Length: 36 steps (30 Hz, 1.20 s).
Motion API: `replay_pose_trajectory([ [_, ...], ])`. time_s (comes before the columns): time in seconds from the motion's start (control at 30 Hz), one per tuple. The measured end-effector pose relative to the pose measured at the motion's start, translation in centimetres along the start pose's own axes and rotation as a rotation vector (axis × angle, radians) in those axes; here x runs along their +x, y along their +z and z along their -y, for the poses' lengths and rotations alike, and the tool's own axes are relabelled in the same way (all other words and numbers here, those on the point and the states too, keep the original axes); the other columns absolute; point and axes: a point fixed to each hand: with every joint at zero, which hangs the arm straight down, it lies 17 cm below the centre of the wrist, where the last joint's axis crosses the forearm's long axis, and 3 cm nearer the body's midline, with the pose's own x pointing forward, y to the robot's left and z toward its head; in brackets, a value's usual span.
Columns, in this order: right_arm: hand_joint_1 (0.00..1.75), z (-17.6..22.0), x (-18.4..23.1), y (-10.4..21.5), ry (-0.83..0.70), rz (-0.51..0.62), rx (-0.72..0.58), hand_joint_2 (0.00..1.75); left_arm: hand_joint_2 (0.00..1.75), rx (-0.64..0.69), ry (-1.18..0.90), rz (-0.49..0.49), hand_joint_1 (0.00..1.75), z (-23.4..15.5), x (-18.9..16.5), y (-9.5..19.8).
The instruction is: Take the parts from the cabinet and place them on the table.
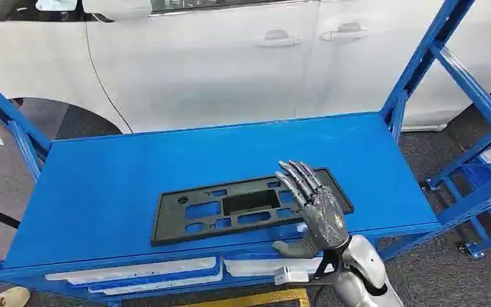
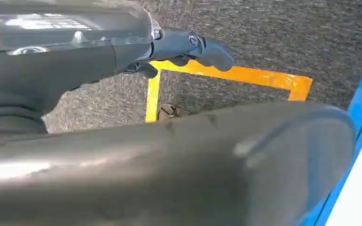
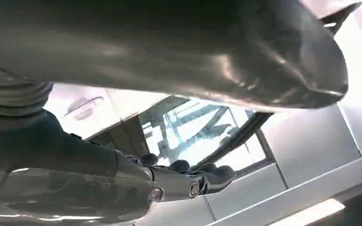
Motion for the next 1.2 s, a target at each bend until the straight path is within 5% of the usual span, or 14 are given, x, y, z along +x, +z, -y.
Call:
replay_pose_trajectory([
  [0.6, 0.0, -4.2, -0.8, 4.0, 0.361, 0.106, 0.23, 0.0, 0.0, -0.018, -0.014, 0.014, 0.0, 0.3, 0.5, 0.0],
  [1.0, 0.0, -7.8, -0.3, 4.5, 0.302, 0.136, 0.298, 0.0, 0.0, -0.018, -0.013, 0.024, 0.0, 0.2, 0.8, -0.1],
  [1.03, 0.0, -8.1, -0.3, 4.6, 0.294, 0.136, 0.302, 1.75, 0.0, -0.018, -0.013, 0.024, 0.0, 0.2, 0.8, -0.1],
  [1.2, 0.0, -8.5, 0.3, 3.9, 0.258, 0.15, 0.286, 1.75, 0.0, -0.016, -0.012, 0.034, 0.0, 0.2, 1.1, -0.1],
])
